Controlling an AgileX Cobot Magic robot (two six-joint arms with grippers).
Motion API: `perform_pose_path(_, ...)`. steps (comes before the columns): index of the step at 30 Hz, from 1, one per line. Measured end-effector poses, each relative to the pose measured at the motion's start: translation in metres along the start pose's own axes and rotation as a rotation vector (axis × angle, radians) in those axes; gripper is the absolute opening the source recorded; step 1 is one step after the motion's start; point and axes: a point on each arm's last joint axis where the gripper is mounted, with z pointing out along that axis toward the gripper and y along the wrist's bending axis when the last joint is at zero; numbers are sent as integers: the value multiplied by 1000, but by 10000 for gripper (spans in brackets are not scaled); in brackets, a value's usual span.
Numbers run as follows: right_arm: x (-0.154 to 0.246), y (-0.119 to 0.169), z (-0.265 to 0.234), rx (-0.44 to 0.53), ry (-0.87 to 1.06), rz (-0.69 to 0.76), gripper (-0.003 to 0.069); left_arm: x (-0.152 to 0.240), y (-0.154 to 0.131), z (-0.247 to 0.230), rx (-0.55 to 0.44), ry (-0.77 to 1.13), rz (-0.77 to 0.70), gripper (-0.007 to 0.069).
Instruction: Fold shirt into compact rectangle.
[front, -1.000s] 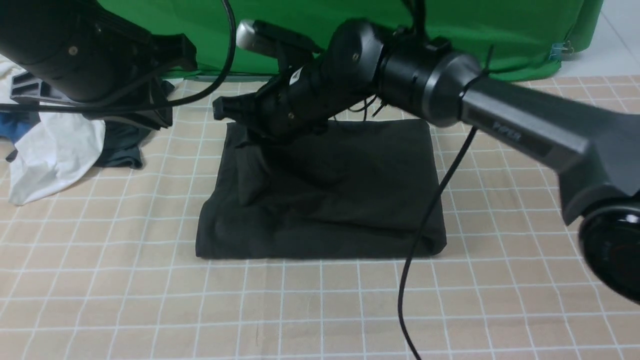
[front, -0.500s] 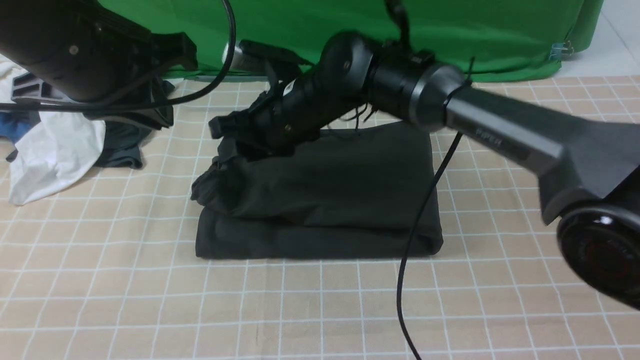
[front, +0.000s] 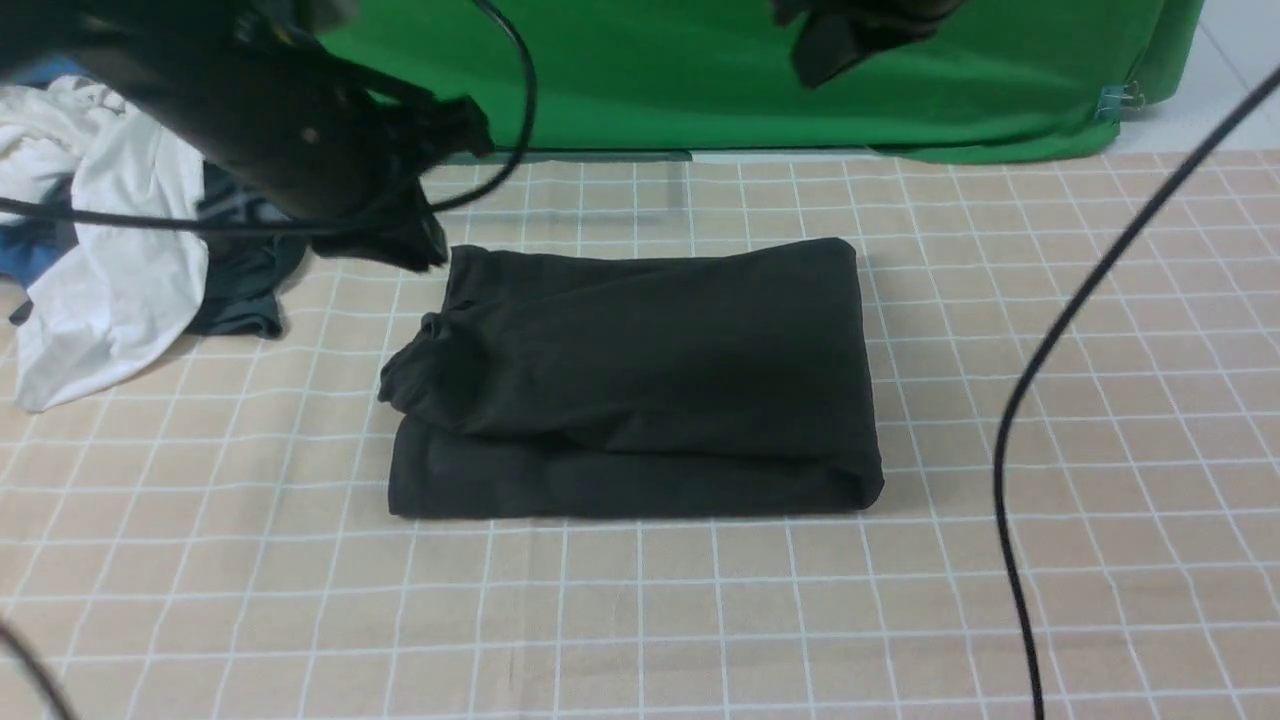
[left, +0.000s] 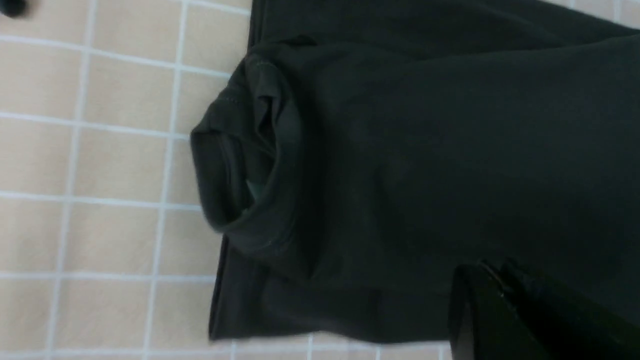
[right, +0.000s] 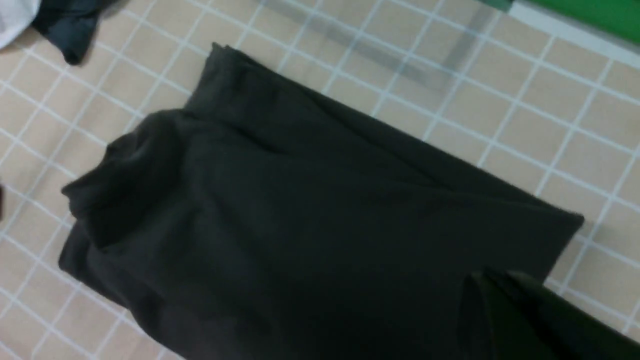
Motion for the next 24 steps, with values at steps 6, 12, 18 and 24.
perform_pose_path(6, 44, 3, 51, -38, 223, 29, 39, 1, 13, 79, -64, 128, -19, 47)
perform_pose_path(12, 84, 8, 105, -49, 363, 41, 39, 14, 31, 117, -202, 271, -38, 47)
perform_pose_path(18, 119, -2, 135, -14, 481, 50, 39, 15, 37, 116, -282, 281, -67, 47)
perform_pose_path(24, 133, -7, 141, 21, 527, 36, 39, 20, 39, 113, -311, 334, -90, 47)
